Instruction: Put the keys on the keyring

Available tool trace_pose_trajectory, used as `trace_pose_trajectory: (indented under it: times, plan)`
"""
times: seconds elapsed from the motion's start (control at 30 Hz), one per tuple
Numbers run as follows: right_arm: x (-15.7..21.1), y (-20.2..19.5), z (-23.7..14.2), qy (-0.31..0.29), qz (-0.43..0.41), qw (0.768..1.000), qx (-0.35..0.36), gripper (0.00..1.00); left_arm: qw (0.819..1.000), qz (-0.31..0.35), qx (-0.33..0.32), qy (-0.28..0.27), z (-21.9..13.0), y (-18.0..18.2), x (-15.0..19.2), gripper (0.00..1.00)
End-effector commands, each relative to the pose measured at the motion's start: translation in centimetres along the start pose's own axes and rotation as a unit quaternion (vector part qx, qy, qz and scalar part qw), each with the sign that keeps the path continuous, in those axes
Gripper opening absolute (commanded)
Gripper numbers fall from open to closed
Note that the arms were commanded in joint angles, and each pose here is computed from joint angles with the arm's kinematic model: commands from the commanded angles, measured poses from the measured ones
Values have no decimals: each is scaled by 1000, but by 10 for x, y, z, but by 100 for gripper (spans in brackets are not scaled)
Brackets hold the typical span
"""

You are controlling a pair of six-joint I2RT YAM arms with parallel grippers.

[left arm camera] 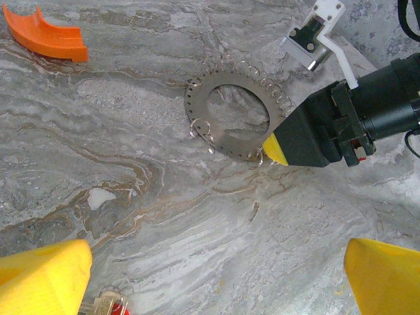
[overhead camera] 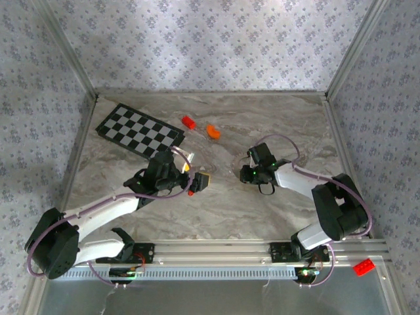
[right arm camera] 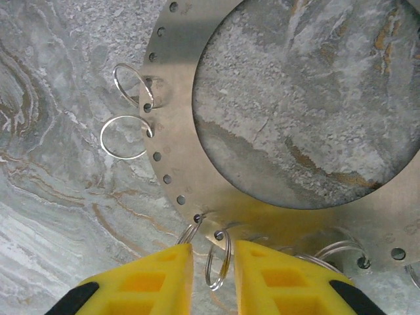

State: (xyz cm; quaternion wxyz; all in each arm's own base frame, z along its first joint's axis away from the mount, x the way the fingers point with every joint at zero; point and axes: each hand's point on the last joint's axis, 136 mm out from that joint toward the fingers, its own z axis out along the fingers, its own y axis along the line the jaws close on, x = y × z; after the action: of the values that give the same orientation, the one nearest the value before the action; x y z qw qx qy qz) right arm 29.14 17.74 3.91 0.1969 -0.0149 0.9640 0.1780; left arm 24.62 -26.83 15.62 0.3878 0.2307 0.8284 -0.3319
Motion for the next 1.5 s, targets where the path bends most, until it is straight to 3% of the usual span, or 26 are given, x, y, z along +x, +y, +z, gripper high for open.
trace_pose_trajectory:
  times: [0.0, 1.47]
  plan:
    - [7, -7, 6, 11, 14, 1000, 6, 24, 999, 17, 20, -24, -7, -11, -12, 98]
    - [12, -15, 8, 14, 14, 1000, 7, 9, 999, 24, 7, -22, -6, -6, -10, 97]
